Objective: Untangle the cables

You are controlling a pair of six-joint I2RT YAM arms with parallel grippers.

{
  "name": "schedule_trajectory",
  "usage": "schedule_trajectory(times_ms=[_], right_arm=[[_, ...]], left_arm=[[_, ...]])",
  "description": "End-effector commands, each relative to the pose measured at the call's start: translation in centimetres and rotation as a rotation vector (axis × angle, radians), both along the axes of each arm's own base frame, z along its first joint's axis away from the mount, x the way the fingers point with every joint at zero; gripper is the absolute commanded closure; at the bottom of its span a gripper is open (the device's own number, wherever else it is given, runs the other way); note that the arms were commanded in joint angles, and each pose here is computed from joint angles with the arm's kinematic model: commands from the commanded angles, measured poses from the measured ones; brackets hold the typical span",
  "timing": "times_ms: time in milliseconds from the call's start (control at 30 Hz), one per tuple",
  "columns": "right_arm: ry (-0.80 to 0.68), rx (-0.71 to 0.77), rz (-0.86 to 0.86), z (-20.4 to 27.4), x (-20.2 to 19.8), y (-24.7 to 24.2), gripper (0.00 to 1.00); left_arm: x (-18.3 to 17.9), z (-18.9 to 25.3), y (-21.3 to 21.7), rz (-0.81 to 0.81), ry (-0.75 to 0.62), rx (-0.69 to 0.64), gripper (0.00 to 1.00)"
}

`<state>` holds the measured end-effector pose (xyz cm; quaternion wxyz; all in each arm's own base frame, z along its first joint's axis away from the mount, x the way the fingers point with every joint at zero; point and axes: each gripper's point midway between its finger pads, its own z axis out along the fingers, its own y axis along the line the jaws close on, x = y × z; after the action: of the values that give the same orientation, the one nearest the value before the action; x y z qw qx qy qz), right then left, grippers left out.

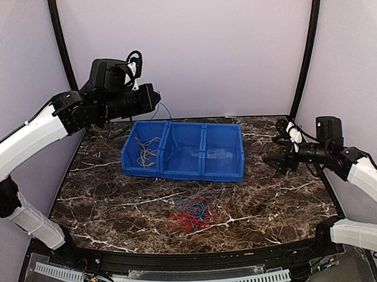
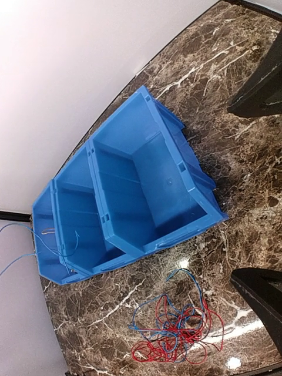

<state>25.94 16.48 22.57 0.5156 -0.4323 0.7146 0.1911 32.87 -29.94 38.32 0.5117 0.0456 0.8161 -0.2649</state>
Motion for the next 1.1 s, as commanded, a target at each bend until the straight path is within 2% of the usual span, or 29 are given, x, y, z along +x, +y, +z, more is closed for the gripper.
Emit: schedule_trajectory(times_ms=[0,233,467,667,1067], right_arm=[[-0.025,0.000,-0.009,-0.6,0.3,-0.5,0.10],[-0.069,-0.046,-0.043,-1.0,0.6,-1.7,0.11],[-0.073,-0.065,-0.037,-1.6,0.6,-1.8,0.12],[-0.077,-0.069,-0.026,-1.7,0.3,-1.7,0.12],[-0.059,-0.073,0.014,-2.4,0.0,-1.3,0.12]], left_arm=[[1.7,2.6,-1.6,-0.068,-0.055,-0.055,1.00],[4.4,0.0,-4.0,-0.095,-0.001,-0.077,1.00],[7.6,-0.5,-5.2,-0.070,-0.006,-0.066,1.00],[9.4,-5.2,-5.1,-0.019,0.059,0.020,1.00],[9.7,-16.2,-5.8,0.011,0.252,0.059,1.00]])
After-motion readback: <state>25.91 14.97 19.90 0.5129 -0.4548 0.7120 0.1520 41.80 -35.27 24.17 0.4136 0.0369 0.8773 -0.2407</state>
